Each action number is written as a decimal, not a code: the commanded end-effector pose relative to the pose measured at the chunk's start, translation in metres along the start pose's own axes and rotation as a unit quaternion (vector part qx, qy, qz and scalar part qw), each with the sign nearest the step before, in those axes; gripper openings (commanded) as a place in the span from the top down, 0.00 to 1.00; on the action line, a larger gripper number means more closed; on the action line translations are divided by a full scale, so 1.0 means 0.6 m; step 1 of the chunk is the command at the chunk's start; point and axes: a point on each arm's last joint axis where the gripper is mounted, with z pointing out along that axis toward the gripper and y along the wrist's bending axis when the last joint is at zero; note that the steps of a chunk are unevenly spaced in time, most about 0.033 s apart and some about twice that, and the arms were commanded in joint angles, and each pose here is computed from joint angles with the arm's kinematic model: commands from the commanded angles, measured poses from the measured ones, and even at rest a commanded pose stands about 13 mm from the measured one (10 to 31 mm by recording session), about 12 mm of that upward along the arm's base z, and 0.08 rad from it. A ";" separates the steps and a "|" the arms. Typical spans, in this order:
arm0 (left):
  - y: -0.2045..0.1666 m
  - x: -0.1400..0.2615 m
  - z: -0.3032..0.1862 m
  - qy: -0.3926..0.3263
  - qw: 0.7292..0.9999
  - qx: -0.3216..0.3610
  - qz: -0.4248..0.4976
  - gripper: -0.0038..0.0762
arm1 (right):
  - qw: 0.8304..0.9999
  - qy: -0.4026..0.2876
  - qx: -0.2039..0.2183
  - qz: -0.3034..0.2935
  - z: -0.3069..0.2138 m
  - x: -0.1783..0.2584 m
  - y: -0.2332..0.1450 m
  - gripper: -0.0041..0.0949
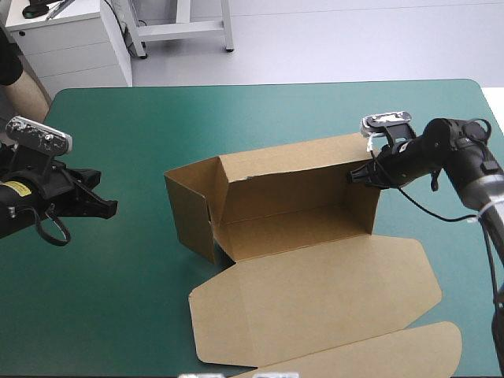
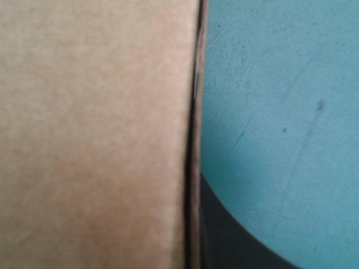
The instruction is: Fold the box
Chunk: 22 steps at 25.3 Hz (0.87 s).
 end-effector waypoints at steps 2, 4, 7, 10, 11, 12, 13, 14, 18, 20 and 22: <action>-0.002 -0.017 -0.017 -0.049 0.999 -0.006 -0.006 0.96 | 0.998 0.063 -0.012 0.022 0.030 -0.019 -0.010 0.96; -0.002 -0.017 -0.017 -0.050 0.999 -0.007 -0.006 0.96 | 0.998 0.052 -0.009 0.026 0.051 -0.046 -0.019 0.96; -0.002 -0.018 -0.017 -0.051 0.999 -0.007 -0.007 0.96 | 0.999 0.034 -0.005 0.026 0.071 -0.073 -0.028 0.96; -0.001 -0.018 -0.017 -0.052 0.999 -0.008 -0.007 0.96 | 0.999 0.029 -0.012 0.026 0.095 -0.090 -0.034 0.96; -0.001 -0.018 -0.017 -0.052 0.999 -0.008 -0.007 0.96 | 0.999 0.027 -0.012 0.025 0.100 -0.093 -0.036 0.96; -0.001 -0.018 -0.017 -0.052 0.999 -0.008 -0.007 0.96 | 0.999 0.026 -0.015 0.028 0.109 -0.097 -0.037 0.96; -0.001 -0.018 -0.017 -0.052 0.999 -0.008 -0.007 0.96 | 0.999 0.024 -0.017 0.026 0.112 -0.099 -0.038 0.95; -0.001 -0.018 -0.017 -0.052 0.999 -0.007 -0.007 0.96 | 0.999 0.023 -0.020 0.023 0.118 -0.101 -0.038 0.95; -0.001 -0.018 -0.017 -0.052 0.999 -0.008 -0.006 0.96 | 1.000 0.009 -0.030 0.003 0.118 -0.105 -0.035 0.85; -0.001 -0.019 -0.017 -0.058 0.998 -0.010 -0.006 0.96 | 0.999 0.014 -0.044 -0.003 0.109 -0.102 -0.029 0.65; 0.000 -0.022 -0.017 -0.067 0.998 -0.013 -0.006 0.96 | 0.998 0.026 -0.047 -0.014 0.100 -0.097 -0.026 0.40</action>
